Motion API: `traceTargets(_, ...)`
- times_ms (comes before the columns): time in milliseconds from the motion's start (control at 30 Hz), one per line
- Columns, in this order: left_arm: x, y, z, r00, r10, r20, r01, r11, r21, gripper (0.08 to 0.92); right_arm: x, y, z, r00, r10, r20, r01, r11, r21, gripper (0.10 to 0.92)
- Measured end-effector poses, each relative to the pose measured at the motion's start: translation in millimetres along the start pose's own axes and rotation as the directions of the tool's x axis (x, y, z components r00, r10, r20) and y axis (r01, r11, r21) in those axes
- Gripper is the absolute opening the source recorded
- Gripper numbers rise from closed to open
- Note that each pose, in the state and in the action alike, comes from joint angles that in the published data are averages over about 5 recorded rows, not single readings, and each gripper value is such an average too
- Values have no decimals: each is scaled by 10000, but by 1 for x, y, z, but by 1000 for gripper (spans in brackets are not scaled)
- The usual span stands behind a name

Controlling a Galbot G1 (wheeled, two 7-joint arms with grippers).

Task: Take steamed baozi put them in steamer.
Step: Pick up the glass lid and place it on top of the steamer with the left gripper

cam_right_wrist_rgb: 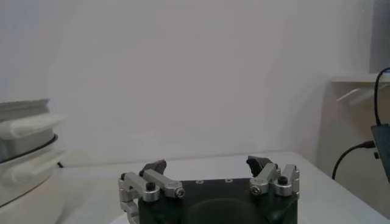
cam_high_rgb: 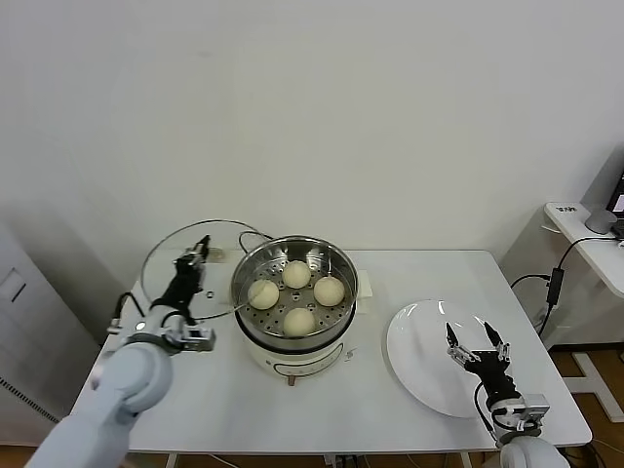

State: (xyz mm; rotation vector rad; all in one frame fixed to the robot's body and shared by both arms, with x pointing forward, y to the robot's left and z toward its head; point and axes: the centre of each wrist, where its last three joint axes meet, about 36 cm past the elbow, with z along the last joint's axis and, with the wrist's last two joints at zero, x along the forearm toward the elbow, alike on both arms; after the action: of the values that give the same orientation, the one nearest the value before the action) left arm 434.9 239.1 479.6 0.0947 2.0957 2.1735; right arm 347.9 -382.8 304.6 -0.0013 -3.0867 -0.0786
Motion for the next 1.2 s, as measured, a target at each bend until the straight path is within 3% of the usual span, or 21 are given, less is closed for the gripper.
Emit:
traceTargets(267,-11,-1,-48,10000,68,73,-69,9999,99,110,0,-4,1,10000,80,-52,-80,10000,37,823)
traceTargets(533,-19,-6,-88,9997,138,-180,-135,9997,180,110,0,-4,4,9999,108,-107,-108,9999,31,823)
traceTargets(1200,-23,-12,-154,9986,165,-508,-150,9994,305,110,-2,-12,7,9997,212,-147,-211,9998,73,823)
